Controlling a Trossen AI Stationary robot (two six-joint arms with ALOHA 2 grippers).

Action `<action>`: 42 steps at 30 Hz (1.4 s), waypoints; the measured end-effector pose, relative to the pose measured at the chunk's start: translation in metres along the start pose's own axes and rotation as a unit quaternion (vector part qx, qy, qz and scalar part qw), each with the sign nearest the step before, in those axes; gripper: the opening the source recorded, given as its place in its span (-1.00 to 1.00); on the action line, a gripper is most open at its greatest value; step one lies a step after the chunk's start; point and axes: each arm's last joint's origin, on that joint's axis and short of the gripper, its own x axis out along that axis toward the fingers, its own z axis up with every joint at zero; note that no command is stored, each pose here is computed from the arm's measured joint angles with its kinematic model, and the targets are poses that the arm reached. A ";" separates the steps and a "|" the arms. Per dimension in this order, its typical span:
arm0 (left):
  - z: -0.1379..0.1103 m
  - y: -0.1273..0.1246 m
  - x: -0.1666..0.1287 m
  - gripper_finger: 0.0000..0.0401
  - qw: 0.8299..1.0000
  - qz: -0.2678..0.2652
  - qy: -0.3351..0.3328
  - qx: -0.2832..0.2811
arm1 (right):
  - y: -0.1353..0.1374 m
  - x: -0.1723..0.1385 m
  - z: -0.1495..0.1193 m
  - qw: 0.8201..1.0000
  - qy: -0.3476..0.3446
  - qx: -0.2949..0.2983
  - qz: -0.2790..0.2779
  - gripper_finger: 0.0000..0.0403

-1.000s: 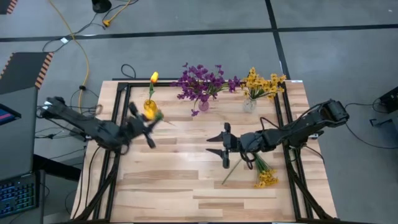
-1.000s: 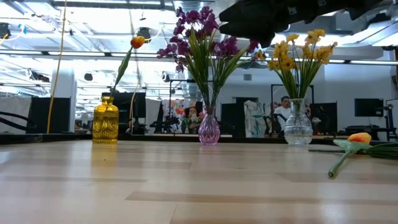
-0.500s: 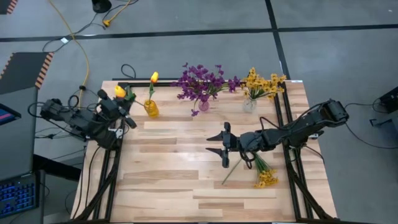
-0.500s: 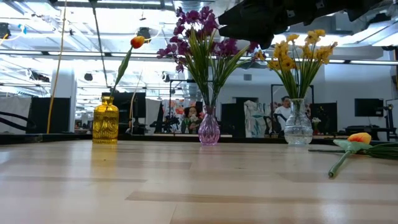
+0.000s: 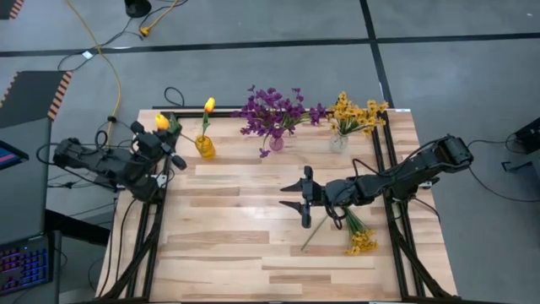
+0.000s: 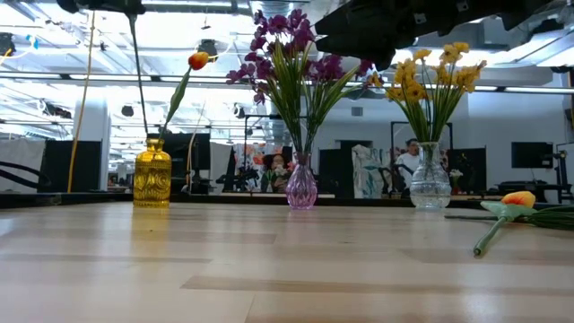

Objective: Sort flowers into vase by color
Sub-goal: Put the left yellow tulip into the yellow vase

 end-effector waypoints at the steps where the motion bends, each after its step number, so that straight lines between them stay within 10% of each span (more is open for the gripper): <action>1: 0.000 0.000 0.001 -0.94 1.000 0.003 0.001 -0.001 | 0.000 0.000 0.000 1.000 0.000 0.000 0.000 0.00; 42: -0.005 -0.005 0.040 -0.94 0.997 0.060 0.032 0.031 | -0.005 0.002 0.000 1.000 0.000 0.002 -0.009 0.00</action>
